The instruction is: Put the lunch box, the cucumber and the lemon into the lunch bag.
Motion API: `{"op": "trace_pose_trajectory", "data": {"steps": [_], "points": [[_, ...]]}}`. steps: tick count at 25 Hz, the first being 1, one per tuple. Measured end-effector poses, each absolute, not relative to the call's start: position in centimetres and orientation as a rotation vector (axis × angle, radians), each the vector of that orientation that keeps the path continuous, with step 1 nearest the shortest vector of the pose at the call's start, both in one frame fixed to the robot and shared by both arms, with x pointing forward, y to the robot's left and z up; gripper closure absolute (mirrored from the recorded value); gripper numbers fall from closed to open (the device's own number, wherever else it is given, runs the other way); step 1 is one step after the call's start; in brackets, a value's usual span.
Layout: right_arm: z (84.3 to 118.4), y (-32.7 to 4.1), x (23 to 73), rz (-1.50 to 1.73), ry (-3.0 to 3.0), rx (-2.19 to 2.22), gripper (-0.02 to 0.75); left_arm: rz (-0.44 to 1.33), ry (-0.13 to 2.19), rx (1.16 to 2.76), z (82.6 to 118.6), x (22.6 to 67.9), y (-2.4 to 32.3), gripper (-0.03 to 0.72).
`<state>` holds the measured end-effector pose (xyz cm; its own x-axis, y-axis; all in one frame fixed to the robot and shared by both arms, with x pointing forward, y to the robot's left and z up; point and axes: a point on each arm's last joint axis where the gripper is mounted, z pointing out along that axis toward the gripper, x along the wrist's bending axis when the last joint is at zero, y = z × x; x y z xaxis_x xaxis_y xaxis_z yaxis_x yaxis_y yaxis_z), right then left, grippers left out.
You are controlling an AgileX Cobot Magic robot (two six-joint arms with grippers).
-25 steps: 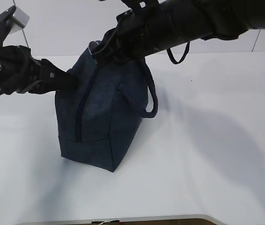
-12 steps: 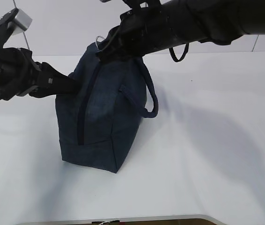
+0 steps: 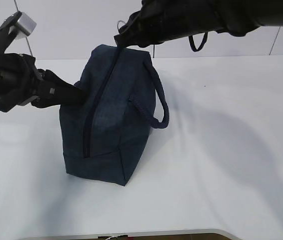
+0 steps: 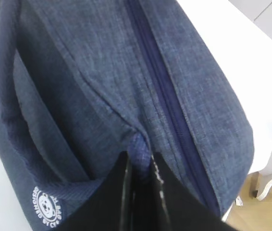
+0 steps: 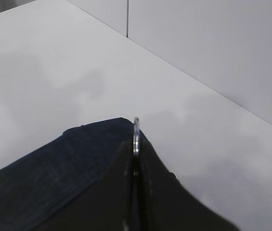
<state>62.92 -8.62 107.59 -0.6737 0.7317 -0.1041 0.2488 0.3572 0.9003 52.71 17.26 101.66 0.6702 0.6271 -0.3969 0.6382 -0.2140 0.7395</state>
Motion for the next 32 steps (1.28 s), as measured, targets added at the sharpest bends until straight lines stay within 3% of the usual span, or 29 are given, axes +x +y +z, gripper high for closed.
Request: {"op": "trace_pose_trajectory", "data": {"steps": [12,27,29,32], "points": [[106.0,-7.5,66.8,1.293,2.112,0.859,0.733,-0.039,0.972,1.945,101.5,52.4,17.3,0.672],[104.3,-9.3,68.6,1.278,2.126,0.943,0.733,-0.081,1.031,1.936,101.4,52.3,17.3,0.669],[104.3,-9.3,68.6,1.278,2.129,0.944,0.733,-0.108,1.072,1.903,101.5,52.3,17.3,0.639],[104.2,-9.4,68.5,1.280,2.147,0.944,0.733,-0.149,1.122,1.862,101.8,52.4,17.2,0.522]]}}
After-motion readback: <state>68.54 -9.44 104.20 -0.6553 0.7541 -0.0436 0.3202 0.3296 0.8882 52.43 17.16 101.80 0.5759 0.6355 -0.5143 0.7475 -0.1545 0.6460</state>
